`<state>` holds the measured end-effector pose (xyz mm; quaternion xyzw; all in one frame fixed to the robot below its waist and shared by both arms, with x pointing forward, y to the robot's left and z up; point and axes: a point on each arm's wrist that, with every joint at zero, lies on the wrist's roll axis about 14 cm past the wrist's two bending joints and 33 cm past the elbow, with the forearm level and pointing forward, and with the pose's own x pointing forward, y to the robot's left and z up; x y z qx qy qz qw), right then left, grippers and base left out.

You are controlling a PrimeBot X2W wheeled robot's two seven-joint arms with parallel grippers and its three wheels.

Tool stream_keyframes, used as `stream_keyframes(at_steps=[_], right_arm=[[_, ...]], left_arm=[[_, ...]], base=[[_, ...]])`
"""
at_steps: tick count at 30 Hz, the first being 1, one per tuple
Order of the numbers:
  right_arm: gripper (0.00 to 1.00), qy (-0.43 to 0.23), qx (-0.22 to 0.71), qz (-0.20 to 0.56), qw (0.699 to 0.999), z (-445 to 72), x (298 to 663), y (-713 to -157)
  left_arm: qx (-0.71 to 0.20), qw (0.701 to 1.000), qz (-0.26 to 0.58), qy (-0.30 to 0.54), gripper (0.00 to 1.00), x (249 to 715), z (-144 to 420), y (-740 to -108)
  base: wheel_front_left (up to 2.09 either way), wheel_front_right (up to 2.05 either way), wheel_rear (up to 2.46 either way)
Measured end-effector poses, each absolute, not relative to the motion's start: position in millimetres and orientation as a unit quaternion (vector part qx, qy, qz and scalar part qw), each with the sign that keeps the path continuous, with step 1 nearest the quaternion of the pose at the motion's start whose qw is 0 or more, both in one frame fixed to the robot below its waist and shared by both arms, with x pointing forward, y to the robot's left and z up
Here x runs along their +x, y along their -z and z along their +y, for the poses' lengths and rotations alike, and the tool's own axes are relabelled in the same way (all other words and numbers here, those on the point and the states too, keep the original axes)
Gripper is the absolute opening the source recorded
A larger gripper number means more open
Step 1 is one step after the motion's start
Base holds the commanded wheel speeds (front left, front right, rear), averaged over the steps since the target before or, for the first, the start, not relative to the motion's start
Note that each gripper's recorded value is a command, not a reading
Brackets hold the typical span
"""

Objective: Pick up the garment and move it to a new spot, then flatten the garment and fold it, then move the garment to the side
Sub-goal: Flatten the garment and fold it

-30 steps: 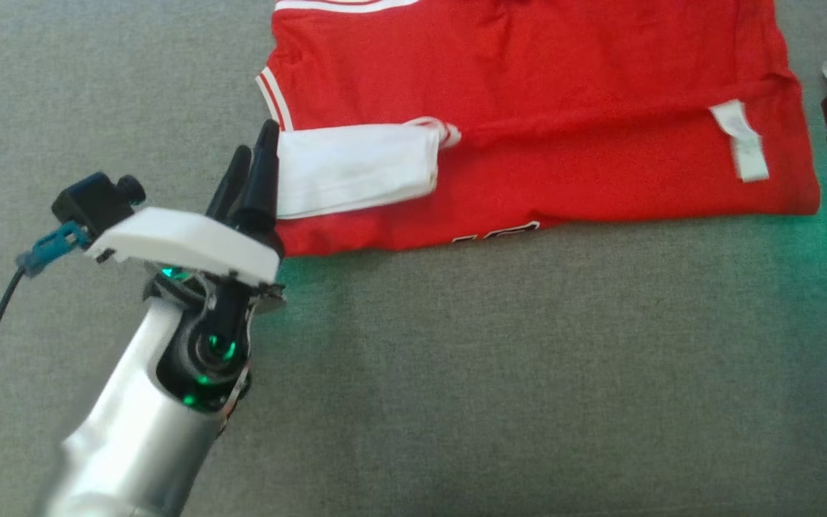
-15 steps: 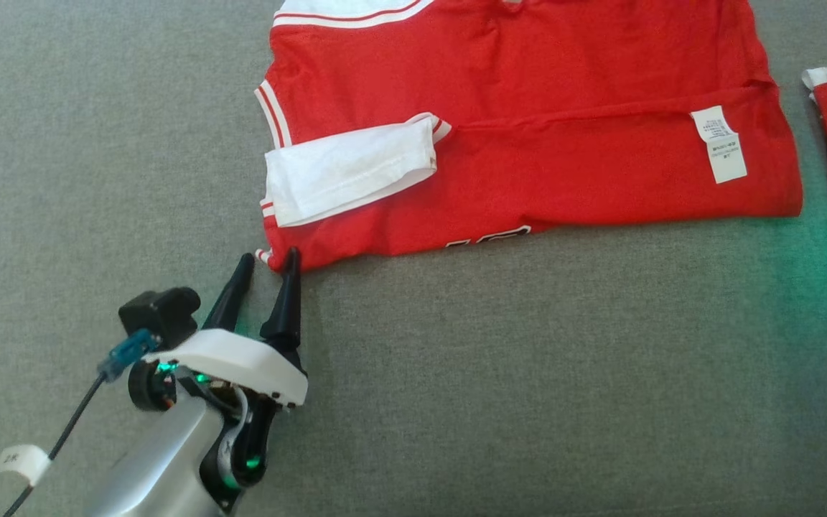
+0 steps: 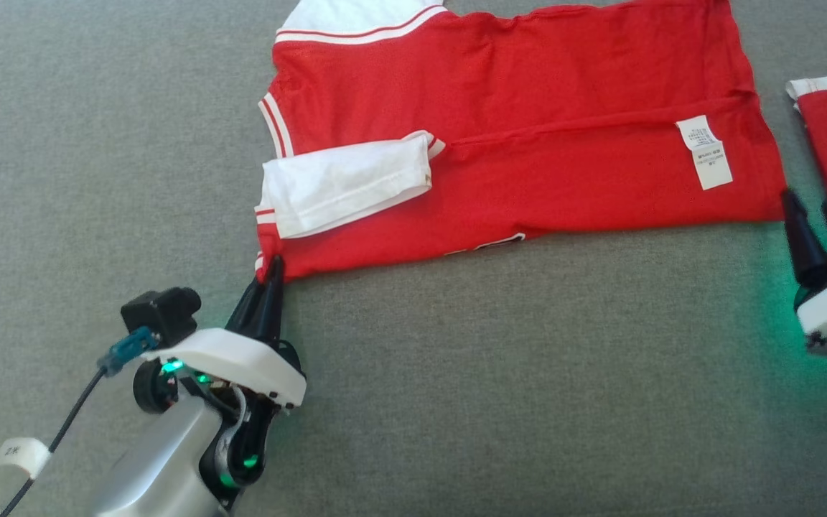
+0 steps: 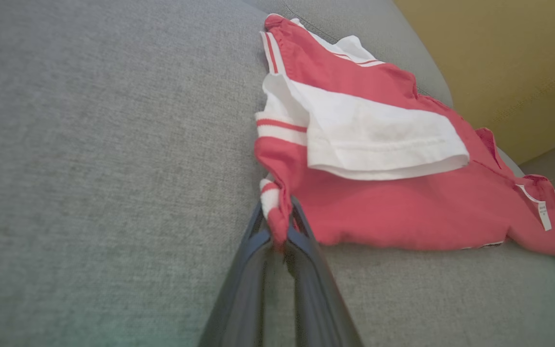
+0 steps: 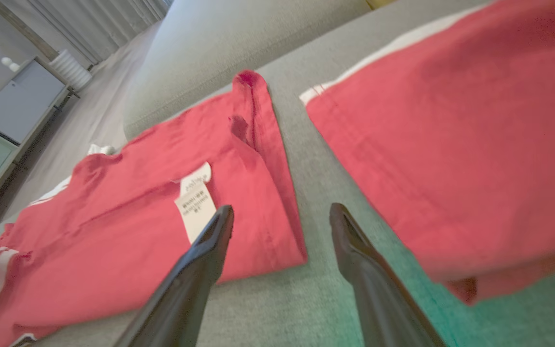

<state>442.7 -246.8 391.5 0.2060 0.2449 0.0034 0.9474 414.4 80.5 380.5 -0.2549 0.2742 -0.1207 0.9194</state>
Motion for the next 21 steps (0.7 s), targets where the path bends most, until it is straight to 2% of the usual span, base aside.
stream_keyframes(at_steps=[7,11,12,14,15,21], right_arm=[[1.00,0.015,0.210,0.300,0.930,-244.5,429.8,-359.3],[1.00,0.012,0.218,0.298,0.929,-239.4,444.0,-361.1],[0.89,0.010,0.219,0.298,0.929,-237.1,447.4,-361.4],[0.10,0.005,0.226,0.298,0.928,-230.9,451.6,-361.6],[0.00,0.004,0.230,0.299,0.926,-228.4,451.9,-361.1],[0.00,-0.006,0.242,0.299,0.923,-219.5,447.2,-362.2]], left_arm=[[-0.253,0.922,0.272,0.114,0.00,410.4,87.9,-382.0],[-0.255,0.921,0.270,0.116,0.00,409.5,87.9,-382.8],[-0.255,0.922,0.268,0.116,0.00,409.4,88.3,-383.2],[-0.255,0.922,0.267,0.116,0.00,408.7,88.6,-383.8],[-0.255,0.922,0.265,0.119,0.00,408.1,88.2,-384.8],[-0.252,0.929,0.245,0.120,0.00,405.5,90.6,-394.3]], base=[[0.00,0.00,0.00],[0.00,0.00,0.00],[0.00,0.00,0.00],[0.00,0.00,0.00],[0.00,0.00,0.00],[0.00,0.00,0.00]])
